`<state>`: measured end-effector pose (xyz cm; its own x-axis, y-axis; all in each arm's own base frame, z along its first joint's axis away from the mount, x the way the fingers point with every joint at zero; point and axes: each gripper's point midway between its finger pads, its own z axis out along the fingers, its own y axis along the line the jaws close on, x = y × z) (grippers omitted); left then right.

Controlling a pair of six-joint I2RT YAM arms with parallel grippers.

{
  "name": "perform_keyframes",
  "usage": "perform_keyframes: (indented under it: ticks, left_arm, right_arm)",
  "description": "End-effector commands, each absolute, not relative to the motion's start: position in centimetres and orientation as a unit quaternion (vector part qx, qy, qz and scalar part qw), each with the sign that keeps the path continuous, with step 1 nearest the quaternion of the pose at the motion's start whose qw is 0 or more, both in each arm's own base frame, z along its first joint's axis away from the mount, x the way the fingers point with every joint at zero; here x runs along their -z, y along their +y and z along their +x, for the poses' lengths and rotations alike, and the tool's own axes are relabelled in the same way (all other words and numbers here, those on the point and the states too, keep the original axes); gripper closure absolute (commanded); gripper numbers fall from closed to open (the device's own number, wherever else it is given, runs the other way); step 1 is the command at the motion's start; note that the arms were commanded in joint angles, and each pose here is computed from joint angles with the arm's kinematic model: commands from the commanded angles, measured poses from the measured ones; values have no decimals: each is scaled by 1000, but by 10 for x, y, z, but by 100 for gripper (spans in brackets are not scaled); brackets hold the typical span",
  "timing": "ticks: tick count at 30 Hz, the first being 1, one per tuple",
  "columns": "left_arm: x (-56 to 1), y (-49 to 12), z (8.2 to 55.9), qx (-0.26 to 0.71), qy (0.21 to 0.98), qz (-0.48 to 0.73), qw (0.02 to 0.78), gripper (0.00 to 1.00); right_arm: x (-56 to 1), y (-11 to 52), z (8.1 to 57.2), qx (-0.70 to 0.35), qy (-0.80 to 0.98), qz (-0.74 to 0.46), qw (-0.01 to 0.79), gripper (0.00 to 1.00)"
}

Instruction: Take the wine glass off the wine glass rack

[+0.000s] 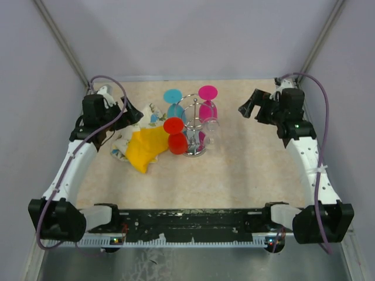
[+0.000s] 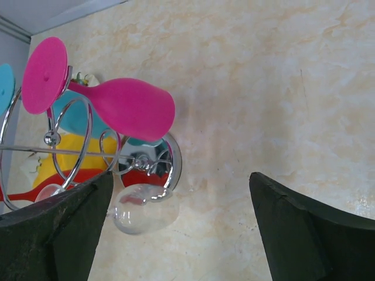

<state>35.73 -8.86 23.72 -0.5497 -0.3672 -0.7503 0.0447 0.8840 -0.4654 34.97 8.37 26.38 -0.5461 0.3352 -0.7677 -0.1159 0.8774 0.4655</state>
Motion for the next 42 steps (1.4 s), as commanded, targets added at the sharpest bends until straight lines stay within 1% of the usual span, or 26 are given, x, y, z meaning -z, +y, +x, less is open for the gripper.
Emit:
perform_keyframes:
  ticks: [1, 5, 9, 11, 18, 20, 24, 28, 31, 35, 42]
  left_arm:
    - [-234, -85, 372, 203, 856, -98, 466, 0]
    - [-192, -80, 381, 181, 883, -124, 414, 0]
    - [-143, -91, 370, 183, 915, -141, 331, 0]
    - [-121, -90, 360, 166, 926, -154, 302, 0]
    - [-90, -96, 338, 110, 948, -173, 242, 0]
    - [-78, -88, 336, 71, 949, -211, 223, 0]
    - [-51, -97, 335, 60, 963, -221, 140, 0]
    - [-26, -100, 342, 34, 969, -231, 84, 0]
    - [-12, -87, 361, 13, 965, -252, 76, 0]
    - [-7, -59, 409, 34, 953, -289, 84, 0]
    - [-13, 19, 516, -3, 953, -256, 162, 0]
  right_arm:
    - [-283, 81, 359, -231, 831, 70, 501, 1]
    - [-268, 91, 359, -249, 846, 65, 467, 1]
    - [-268, 92, 360, -244, 843, 54, 476, 1]
    - [-273, 90, 358, -236, 837, 42, 491, 1]
    - [-277, 80, 355, -207, 834, 35, 510, 1]
    - [-274, 80, 355, -208, 835, 35, 509, 1]
    - [-264, 88, 352, -231, 835, 41, 498, 1]
    - [-264, 90, 348, -240, 830, 45, 501, 1]
    - [-273, 87, 345, -235, 825, 45, 512, 1]
    - [-281, 86, 341, -235, 819, 42, 522, 1]
    - [-277, 88, 342, -239, 822, 41, 516, 1]
